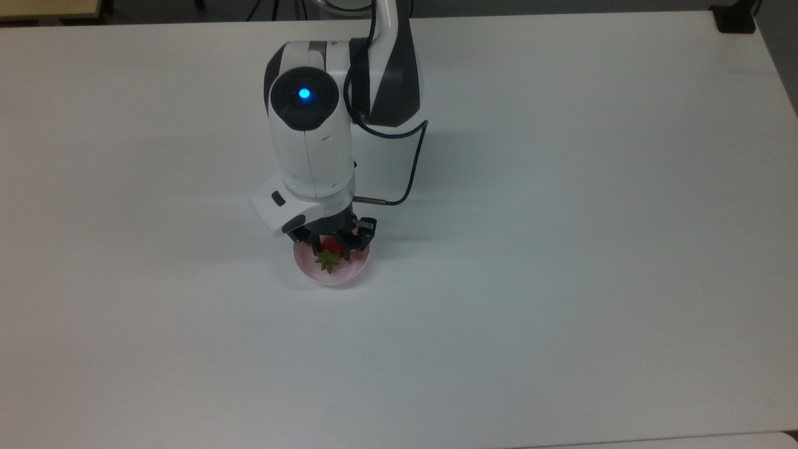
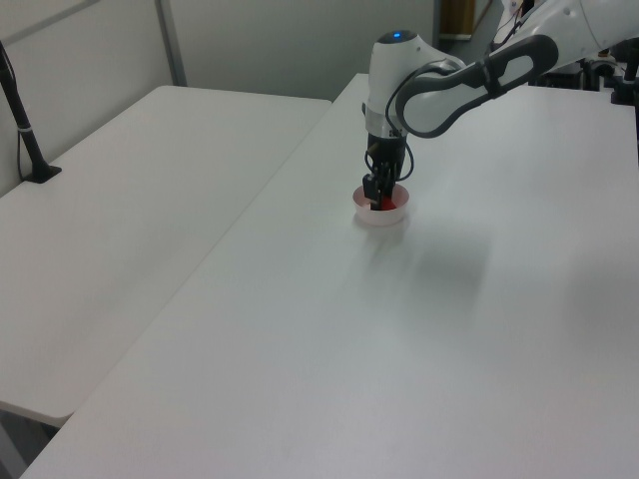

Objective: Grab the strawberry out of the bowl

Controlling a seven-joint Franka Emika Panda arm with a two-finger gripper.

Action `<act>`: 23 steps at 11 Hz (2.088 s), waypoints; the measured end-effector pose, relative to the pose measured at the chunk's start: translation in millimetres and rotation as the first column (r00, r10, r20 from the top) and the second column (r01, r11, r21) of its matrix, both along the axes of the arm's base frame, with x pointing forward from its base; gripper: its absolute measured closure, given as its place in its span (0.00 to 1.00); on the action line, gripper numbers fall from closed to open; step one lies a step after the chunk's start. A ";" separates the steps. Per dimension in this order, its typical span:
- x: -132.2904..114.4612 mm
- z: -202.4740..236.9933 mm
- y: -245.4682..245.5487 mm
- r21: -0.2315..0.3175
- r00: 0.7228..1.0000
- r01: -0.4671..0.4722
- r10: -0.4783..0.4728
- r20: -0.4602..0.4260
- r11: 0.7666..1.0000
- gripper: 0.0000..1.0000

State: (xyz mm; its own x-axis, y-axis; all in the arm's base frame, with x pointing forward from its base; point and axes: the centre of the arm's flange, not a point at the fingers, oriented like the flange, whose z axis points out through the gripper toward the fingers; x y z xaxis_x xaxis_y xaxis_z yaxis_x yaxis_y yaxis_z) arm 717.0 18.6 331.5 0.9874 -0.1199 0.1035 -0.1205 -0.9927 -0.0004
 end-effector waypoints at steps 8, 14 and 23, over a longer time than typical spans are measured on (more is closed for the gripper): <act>-12.3 64.2 -55.7 -0.039 0.999 -0.040 0.039 -0.017 0.998 0.54; -12.2 10.1 -167.9 -0.141 0.995 -0.101 0.099 -0.021 0.985 0.53; -26.0 71.9 -179.6 -0.165 0.997 -0.073 0.071 -0.017 0.984 0.00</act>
State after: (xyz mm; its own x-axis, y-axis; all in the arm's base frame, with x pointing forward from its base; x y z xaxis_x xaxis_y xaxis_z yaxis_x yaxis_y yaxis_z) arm 690.9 -161.0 403.4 0.9940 -0.0304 0.1053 -0.0476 -0.9851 0.1652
